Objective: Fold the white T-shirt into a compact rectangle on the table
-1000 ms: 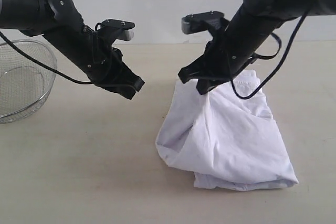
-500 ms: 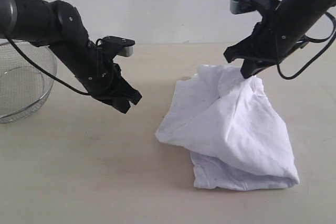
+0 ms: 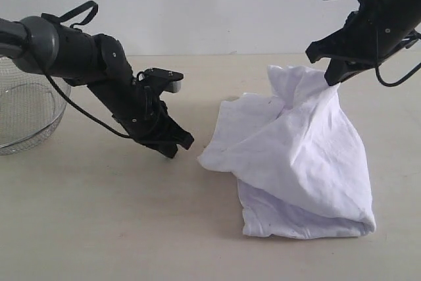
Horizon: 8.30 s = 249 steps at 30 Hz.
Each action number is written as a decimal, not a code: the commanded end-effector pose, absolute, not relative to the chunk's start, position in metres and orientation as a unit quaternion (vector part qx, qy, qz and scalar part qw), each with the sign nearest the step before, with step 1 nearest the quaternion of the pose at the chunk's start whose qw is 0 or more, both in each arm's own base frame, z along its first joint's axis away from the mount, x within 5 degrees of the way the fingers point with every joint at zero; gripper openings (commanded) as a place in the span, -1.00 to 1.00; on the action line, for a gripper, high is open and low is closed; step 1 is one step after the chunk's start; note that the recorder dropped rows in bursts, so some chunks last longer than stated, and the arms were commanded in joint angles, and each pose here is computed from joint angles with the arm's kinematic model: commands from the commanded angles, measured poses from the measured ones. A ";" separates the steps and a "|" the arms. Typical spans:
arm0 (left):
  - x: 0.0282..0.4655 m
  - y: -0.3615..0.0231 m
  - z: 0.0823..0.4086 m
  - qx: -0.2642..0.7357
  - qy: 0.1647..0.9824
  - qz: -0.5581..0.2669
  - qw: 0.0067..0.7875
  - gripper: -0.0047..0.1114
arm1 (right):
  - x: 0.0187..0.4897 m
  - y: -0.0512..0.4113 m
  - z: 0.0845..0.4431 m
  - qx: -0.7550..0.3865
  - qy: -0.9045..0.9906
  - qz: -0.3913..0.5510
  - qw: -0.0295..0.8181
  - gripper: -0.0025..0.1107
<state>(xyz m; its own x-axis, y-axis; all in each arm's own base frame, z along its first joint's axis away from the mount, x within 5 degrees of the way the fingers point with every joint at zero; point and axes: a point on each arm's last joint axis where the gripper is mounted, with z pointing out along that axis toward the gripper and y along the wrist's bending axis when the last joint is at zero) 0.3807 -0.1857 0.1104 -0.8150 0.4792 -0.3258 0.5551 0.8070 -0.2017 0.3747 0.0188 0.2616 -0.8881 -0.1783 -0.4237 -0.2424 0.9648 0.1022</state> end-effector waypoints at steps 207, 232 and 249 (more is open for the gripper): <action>0.392 -0.197 0.167 0.288 0.816 -0.495 0.080 -0.40 | 0.300 0.054 0.137 -0.086 0.987 0.131 0.024 -0.96; 0.320 -0.198 0.075 0.302 0.903 -0.292 -0.084 -0.84 | 0.296 0.054 0.109 -0.083 0.988 0.131 -0.013 -0.96; 0.301 -0.192 0.102 0.309 0.879 -0.348 -0.104 -0.84 | 0.296 0.036 0.107 -0.068 0.997 0.038 -0.018 -0.96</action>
<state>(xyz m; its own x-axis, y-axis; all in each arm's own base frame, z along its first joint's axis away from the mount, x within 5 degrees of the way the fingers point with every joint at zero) 0.3008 -0.1934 0.0844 -0.8053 0.5924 0.0239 0.4170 0.5946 -0.6874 0.2995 0.0507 0.1204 -0.9986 -0.0522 0.0023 -0.0510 0.9831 0.1758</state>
